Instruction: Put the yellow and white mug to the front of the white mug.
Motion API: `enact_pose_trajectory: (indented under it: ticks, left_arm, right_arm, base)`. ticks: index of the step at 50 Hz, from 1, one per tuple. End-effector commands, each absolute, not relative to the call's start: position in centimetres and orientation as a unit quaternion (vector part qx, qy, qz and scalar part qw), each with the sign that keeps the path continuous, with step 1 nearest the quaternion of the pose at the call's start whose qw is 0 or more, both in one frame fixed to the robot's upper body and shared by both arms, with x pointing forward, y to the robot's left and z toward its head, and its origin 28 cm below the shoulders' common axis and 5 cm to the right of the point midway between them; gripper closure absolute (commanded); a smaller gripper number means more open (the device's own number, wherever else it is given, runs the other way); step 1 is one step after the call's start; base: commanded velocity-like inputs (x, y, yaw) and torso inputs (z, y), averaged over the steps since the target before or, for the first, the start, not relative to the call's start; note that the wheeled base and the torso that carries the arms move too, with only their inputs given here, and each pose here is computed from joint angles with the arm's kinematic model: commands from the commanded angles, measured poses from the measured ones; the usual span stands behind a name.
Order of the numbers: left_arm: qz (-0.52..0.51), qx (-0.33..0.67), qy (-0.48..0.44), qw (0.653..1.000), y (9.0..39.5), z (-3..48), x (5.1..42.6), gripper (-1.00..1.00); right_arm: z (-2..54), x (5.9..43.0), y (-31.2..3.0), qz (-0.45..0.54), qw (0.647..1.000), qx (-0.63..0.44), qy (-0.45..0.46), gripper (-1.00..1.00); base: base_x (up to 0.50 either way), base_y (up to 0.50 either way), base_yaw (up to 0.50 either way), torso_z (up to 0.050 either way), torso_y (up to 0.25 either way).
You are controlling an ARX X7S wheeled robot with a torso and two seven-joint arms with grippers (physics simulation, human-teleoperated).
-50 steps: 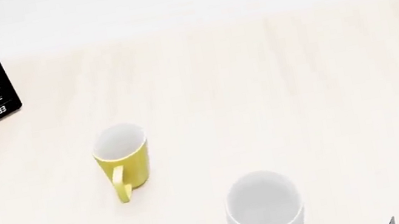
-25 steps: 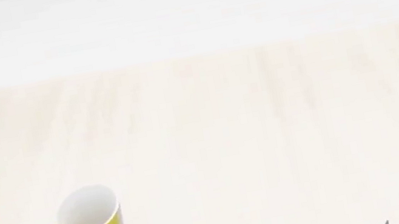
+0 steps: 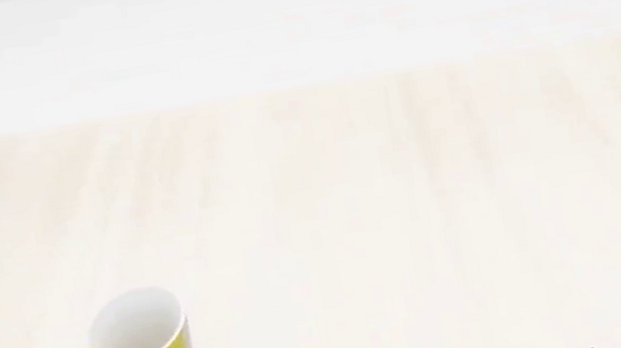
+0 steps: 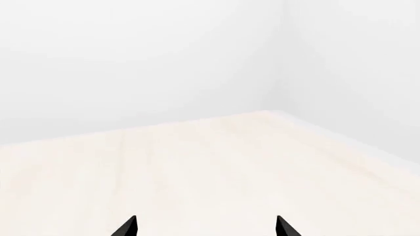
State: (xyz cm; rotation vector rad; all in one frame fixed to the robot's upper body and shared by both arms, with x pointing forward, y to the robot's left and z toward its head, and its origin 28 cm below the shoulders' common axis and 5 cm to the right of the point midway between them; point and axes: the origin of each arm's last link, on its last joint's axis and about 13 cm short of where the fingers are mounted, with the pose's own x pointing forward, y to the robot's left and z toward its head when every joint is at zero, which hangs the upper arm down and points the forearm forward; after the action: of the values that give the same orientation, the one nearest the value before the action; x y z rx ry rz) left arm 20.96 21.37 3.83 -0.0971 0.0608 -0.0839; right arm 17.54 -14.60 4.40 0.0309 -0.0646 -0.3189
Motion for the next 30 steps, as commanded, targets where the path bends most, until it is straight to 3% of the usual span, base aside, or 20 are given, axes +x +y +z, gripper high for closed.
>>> enact_pose_trajectory:
  ticks: [1,19,30]
  left_arm:
    - [-0.056,-0.014,0.031,0.998,20.8,3.7,20.6,-1.0]
    - [0.051,0.006,0.047,0.998,19.4,2.6,21.5,-1.0]
    - [0.054,0.018,0.071,0.996,18.5,1.4,23.2,-1.0]
  right_arm:
    - [4.2,17.6,-14.4,-0.156,0.987,0.012,-0.028,-1.0]
    - [3.9,17.9,-14.4,-0.163,0.986,0.01,-0.019,-1.0]
    - [3.7,18.0,-14.4,-0.167,0.986,0.008,-0.015,-1.0]
  base:
    - [0.0,0.0,0.0,0.0,0.0]
    - [0.0,0.0,0.0,0.0,0.0]
    - [0.0,0.0,0.0,0.0,0.0]
